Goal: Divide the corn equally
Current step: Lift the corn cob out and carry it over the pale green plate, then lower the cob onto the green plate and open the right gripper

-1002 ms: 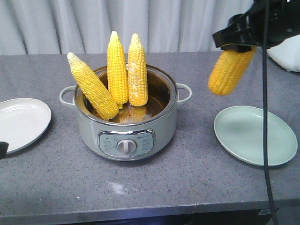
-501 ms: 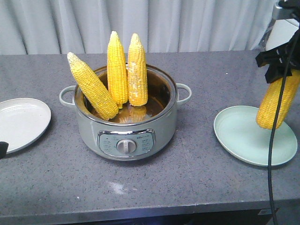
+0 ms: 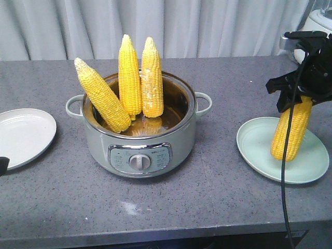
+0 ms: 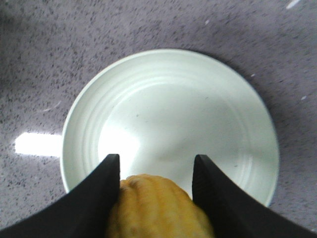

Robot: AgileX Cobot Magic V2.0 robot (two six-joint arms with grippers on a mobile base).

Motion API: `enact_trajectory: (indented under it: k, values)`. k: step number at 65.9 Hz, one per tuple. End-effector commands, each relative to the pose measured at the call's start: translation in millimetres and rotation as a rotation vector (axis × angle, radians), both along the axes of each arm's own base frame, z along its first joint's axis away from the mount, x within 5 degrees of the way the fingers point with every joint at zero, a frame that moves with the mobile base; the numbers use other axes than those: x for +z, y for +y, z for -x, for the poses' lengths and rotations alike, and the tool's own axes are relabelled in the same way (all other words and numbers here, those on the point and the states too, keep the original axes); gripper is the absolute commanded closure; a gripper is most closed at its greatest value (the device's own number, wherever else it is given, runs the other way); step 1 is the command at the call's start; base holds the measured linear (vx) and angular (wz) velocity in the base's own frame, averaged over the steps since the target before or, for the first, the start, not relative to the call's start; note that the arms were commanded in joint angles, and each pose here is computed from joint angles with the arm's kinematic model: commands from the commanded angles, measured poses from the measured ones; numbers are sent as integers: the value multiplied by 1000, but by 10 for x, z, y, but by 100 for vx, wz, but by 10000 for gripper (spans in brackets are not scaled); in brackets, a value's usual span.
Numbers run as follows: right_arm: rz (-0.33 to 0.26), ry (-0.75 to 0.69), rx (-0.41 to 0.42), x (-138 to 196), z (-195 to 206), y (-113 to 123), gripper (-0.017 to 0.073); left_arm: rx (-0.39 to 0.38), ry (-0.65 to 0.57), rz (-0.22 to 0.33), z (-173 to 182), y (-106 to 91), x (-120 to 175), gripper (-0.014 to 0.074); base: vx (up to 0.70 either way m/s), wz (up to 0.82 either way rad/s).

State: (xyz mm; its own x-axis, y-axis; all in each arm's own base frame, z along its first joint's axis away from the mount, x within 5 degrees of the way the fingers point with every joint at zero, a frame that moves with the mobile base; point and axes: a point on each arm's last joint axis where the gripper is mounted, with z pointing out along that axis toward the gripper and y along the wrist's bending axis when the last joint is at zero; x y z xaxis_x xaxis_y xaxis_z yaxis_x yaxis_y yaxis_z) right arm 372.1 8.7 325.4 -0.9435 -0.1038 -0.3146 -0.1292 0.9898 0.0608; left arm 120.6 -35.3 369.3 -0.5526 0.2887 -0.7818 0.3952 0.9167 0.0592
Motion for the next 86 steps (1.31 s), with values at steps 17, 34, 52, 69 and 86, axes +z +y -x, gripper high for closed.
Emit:
enact_trajectory:
  k: [17,34,52,69,86]
  values:
    - [3,56,17,-62,60,-16,314,-2,-83,41,-19,-22,143,8,0,0]
    - [1,62,8,-193,-38,-17,223,-2,-83,41,-19,-22,143,8,0,0]
    - [-3,25,-11,-188,-75,-19,44,-2,-83,41,-19,-22,143,8,0,0]
    - [-5,22,-18,-187,-79,-19,-17,-2,-83,41,-19,-22,143,8,0,0]
    - [-19,-20,-9,1,26,9,-17,-2,-83,41,-19,-22,143,8,0,0]
